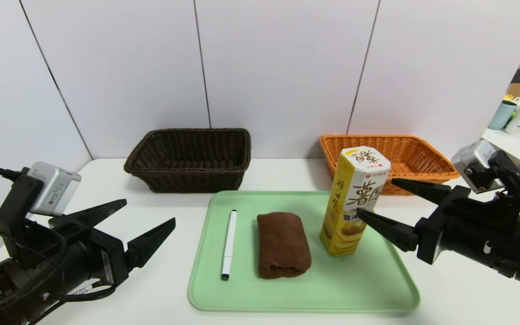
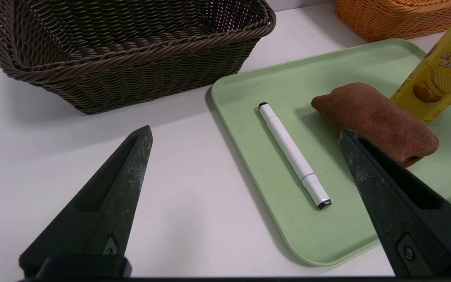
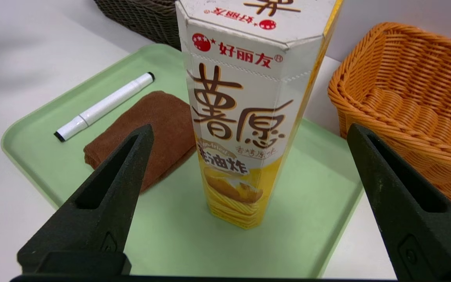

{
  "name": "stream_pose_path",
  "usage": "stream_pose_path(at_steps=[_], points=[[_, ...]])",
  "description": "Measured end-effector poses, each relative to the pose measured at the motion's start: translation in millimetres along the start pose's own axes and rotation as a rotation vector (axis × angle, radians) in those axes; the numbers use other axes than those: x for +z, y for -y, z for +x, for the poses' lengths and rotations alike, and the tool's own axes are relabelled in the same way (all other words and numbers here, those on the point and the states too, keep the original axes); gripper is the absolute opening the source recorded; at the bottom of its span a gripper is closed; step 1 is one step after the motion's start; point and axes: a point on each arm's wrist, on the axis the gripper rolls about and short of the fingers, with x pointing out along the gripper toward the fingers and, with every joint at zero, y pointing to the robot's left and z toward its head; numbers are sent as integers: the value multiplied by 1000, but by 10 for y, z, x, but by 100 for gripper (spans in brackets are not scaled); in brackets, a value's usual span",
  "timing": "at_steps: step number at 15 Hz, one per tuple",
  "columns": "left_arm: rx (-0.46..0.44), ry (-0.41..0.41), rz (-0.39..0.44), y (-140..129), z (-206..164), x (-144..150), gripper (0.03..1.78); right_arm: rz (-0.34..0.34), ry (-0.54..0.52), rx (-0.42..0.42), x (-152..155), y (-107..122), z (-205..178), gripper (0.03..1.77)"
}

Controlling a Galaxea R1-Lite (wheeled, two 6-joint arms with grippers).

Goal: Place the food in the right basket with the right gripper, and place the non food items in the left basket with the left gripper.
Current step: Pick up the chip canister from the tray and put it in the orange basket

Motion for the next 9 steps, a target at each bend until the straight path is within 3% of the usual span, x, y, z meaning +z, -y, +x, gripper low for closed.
stream_pose_path(at_steps=[9], points=[[3, -3, -7, -5, -1, -8, 169, -20, 16, 40, 18, -45, 249, 170]])
